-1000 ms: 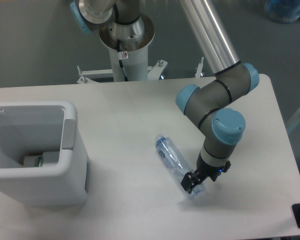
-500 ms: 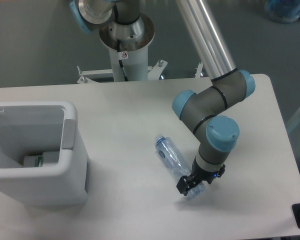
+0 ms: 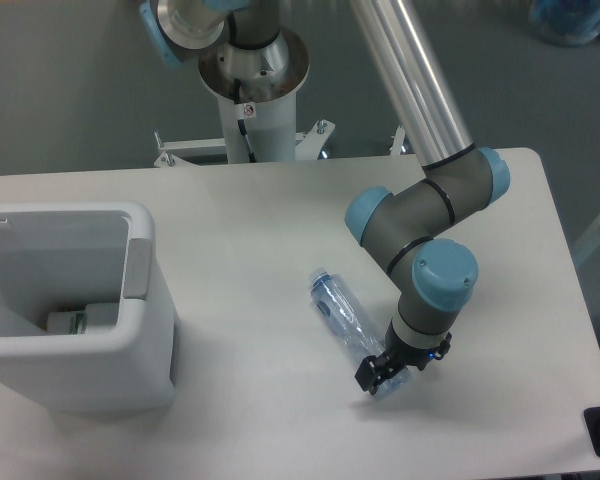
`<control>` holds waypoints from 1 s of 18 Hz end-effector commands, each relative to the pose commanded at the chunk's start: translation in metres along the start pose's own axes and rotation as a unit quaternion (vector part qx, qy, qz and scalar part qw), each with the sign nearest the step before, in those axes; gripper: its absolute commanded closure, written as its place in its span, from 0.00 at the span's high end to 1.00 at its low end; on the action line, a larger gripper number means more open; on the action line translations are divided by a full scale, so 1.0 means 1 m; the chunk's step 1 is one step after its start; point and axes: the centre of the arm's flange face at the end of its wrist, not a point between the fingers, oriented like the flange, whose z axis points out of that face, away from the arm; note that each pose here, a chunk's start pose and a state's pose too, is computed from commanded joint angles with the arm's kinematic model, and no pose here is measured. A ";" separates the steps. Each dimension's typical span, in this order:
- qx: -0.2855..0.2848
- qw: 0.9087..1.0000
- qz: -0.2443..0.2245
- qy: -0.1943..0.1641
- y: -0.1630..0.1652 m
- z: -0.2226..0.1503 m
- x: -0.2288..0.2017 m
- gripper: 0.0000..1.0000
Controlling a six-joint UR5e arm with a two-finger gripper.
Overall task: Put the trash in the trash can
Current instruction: 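Close the gripper around the bottle's end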
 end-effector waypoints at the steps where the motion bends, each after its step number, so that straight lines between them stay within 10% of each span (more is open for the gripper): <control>1: 0.001 1.000 0.001 0.000 0.000 0.000 0.002 1.00; 18: 0.003 1.000 0.000 -0.004 0.000 0.004 0.011 0.88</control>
